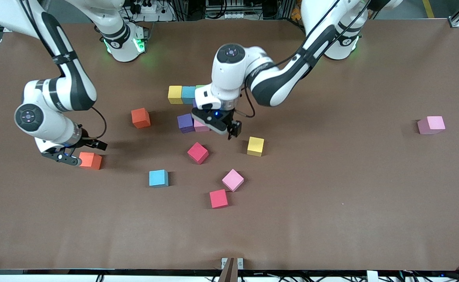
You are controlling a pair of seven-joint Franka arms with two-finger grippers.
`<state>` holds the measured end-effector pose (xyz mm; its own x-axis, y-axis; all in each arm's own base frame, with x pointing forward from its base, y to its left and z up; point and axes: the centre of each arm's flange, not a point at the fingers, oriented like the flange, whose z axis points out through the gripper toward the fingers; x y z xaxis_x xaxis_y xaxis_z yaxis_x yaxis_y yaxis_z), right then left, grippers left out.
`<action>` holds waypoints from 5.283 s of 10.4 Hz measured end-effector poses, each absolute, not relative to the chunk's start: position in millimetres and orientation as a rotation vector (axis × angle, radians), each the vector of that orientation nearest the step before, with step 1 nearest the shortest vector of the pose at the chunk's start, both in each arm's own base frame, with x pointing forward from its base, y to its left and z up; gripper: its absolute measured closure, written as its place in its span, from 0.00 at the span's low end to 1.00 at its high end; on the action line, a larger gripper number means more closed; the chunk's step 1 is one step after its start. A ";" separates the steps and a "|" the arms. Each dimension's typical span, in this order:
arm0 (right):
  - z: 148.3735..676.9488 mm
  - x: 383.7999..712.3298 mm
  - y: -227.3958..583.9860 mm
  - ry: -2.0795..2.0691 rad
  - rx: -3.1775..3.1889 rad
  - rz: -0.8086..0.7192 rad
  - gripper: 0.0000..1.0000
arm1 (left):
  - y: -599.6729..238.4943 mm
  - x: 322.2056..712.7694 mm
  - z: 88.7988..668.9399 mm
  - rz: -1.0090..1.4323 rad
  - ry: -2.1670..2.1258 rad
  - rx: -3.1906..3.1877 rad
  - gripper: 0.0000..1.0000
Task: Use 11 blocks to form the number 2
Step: 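Reach the left gripper to red while the right gripper reaches orange, then grasp the red block with the left gripper while the right gripper grasps orange, then lift the red block with the left gripper while the right gripper carries orange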
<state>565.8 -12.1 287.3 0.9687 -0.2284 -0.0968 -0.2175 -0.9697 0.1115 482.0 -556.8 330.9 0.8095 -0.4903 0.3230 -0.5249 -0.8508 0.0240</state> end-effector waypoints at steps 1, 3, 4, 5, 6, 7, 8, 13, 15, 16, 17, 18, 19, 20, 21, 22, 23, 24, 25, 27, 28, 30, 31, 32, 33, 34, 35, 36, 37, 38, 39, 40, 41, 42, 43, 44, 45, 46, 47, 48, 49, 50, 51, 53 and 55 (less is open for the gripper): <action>287.3 565.9 -17.7 -0.251 3.030 -0.170 0.00 | -562.7 484.9 321.6 0.516 -0.762 2.855 0.00; 287.4 566.5 -33.5 -0.132 3.043 -0.163 0.00 | -570.2 488.3 310.3 0.589 -0.709 2.785 0.00; 286.0 567.1 -42.2 -0.122 3.045 -0.154 0.00 | -572.3 489.9 303.2 0.622 -0.692 2.759 0.00; 281.7 568.4 -49.0 -0.125 3.047 -0.139 0.00 | -575.0 489.7 296.1 0.647 -0.684 2.738 0.00; 274.5 570.2 -54.7 -0.117 3.052 -0.122 0.00 | -577.7 488.5 289.1 0.661 -0.682 2.720 0.00; 265.1 572.5 -58.2 -0.085 3.060 -0.103 0.00 | -578.2 489.4 279.6 0.681 -0.685 2.700 0.00; 256.6 574.9 -59.5 -0.051 3.067 -0.082 0.00 | -578.0 490.4 266.6 0.712 -0.697 2.682 0.00; 248.5 590.6 -73.8 -0.025 3.070 -0.041 0.00 | -585.9 476.6 207.6 0.735 -0.774 2.684 0.00; 241.0 590.3 -73.8 -0.018 3.073 -0.058 0.00 | -594.0 466.5 200.1 0.721 -0.768 2.686 0.00; 238.4 590.1 -73.6 -0.020 3.075 -0.065 0.00 | -599.0 462.4 197.1 0.719 -0.767 2.683 0.00; 237.5 590.5 -73.7 -0.021 3.076 -0.066 0.00 | -602.1 460.7 195.6 0.720 -0.768 2.681 0.00; 236.6 591.2 -73.8 -0.022 3.077 -0.066 0.00 | -603.3 460.3 195.1 0.723 -0.769 2.680 0.00; 233.4 592.0 -73.6 -0.021 3.079 -0.061 0.00 | -602.2 463.7 194.7 0.733 -0.768 2.683 0.00; 227.6 593.0 -72.9 -0.019 3.082 -0.049 0.00 | -600.5 469.2 192.1 0.750 -0.769 2.690 0.00; 222.5 594.5 -72.3 -0.018 3.085 -0.039 0.00 | -599.5 474.7 188.6 0.766 -0.769 2.695 0.00; 219.9 596.0 -72.4 -0.020 3.087 -0.035 0.00 | -600.4 476.8 185.3 0.774 -0.771 2.696 0.00; 219.8 597.0 -72.6 -0.030 3.087 -0.033 0.00 | -602.1 476.6 183.3 0.776 -0.775 2.694 0.01; 219.9 597.4 -72.6 -0.037 3.087 -0.031 0.01 | -603.7 475.4 182.8 0.777 -0.778 2.692 0.05; 219.9 597.6 -72.6 -0.041 3.088 -0.031 0.14 | -604.8 474.7 183.1 0.778 -0.780 2.691 0.08; 221.0 598.5 -72.4 -0.045 3.088 -0.029 0.43 | -605.2 474.9 184.1 0.781 -0.779 2.689 0.37; 221.2 598.6 -72.3 -0.046 3.088 -0.031 0.44 | -605.8 475.1 185.1 0.783 -0.778 2.687 0.42; 221.4 598.7 -72.2 -0.099 3.103 -0.032 0.44 | -608.5 474.4 188.2 0.786 -0.770 2.681 0.46; 221.9 599.2 -69.8 -0.178 3.126 -0.035 0.44 | -610.3 475.3 192.1 0.789 -0.763 2.683 0.47; 222.5 600.7 -59.5 -0.269 3.139 -0.041 0.44 | -612.3 475.1 195.3 0.782 -0.760 2.694 0.47; 223.0 601.6 -42.9 -0.374 3.131 -0.052 0.44 | -617.4 471.2 201.4 0.772 -0.761 2.694 0.47; 225.0 601.2 -18.6 -0.483 3.115 -0.074 0.44 | -625.7 464.2 211.8 0.764 -0.762 2.678 0.47; 229.4 598.9 9.3 -0.586 3.088 -0.101 0.45 | -636.9 454.0 227.8 0.753 -0.763 2.652 0.47; 236.6 594.7 34.1 -0.680 3.054 -0.128 0.50 | -648.3 442.0 247.4 0.735 -0.766 2.636 0.47; 246.7 589.4 55.6 -0.760 3.017 -0.155 0.50 | -657.5 430.6 266.1 0.717 -0.772 2.626 0.47; 256.6 584.4 70.9 -0.820 2.986 -0.169 0.50 | -663.7 422.1 278.8 0.708 -0.780 2.614 0.47; 263.6 578.4 81.5 -0.866 2.963 -0.173 0.50 | -668.2 414.9 286.5 0.699 -0.807 2.605 0.47; 264.9 573.0 85.4 -0.904 2.945 -0.176 0.50 | -671.0 409.8 288.8 0.684 -0.836 2.604 0.47; 262.4 568.8 84.5 -0.947 2.925 -0.185 0.50 | -671.2 408.3 288.9 0.664 -0.865 2.606 0.47; 259.0 566.0 82.9 -1.012 2.900 -0.197 0.50 | -670.1 410.3 290.6 0.644 -0.913 2.598 0.47; 256.8 563.9 82.9 -1.083 2.872 -0.203 0.50 | -667.9 415.8 293.8 0.613 -0.979 2.586 0.47; 256.3 562.8 85.0 -1.156 2.841 -0.203 0.50 | -667.0 419.9 298.1 0.560 -1.067 2.571 0.47; 257.1 561.6 92.5 -1.231 2.807 -0.197 0.50 | -668.0 421.4 304.5 0.523 -1.166 2.541 0.47; 258.8 559.9 102.8 -1.291 2.779 -0.186 0.50 | -670.0 421.7 310.9 0.528 -1.276 2.495 0.47; 261.3 558.6 109.9 -1.328 2.762 -0.176 0.50 | -672.7 421.4 317.6 0.548 -1.366 2.444 0.47; 263.6 558.9 108.3 -1.358 2.749 -0.169 0.50 | -677.0 419.3 327.0 0.566 -1.413 2.401 0.47; 264.8 561.1 96.6 -1.393 2.732 -0.166 0.50 | -681.2 415.8 333.7 0.571 -1.424 2.379 0.47; 265.0 564.2 78.2 -1.439 2.710 -0.165 0.50 | -682.6 414.8 338.4 0.568 -1.423 2.372 0.47; 265.2 566.8 59.3 -1.485 2.689 -0.163 0.50 | -679.8 418.7 343.6 0.554 -1.435 2.373 0.47; 267.6 571.3 33.3 -1.550 2.662 -0.146 0.50 | -659.7 440.0 363.5 0.497 -1.497 2.369 0.47; 270.9 574.8 20.3 -1.585 2.648 -0.135 0.50 | -626.9 470.9 391.6 0.435 -1.534 2.362 0.47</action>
<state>574.8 20.3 270.9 0.4699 -0.8814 -0.0480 -0.8768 -0.4724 0.0902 470.9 -626.9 391.6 0.3869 -0.8297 0.4024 -0.9174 -0.3905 0.0770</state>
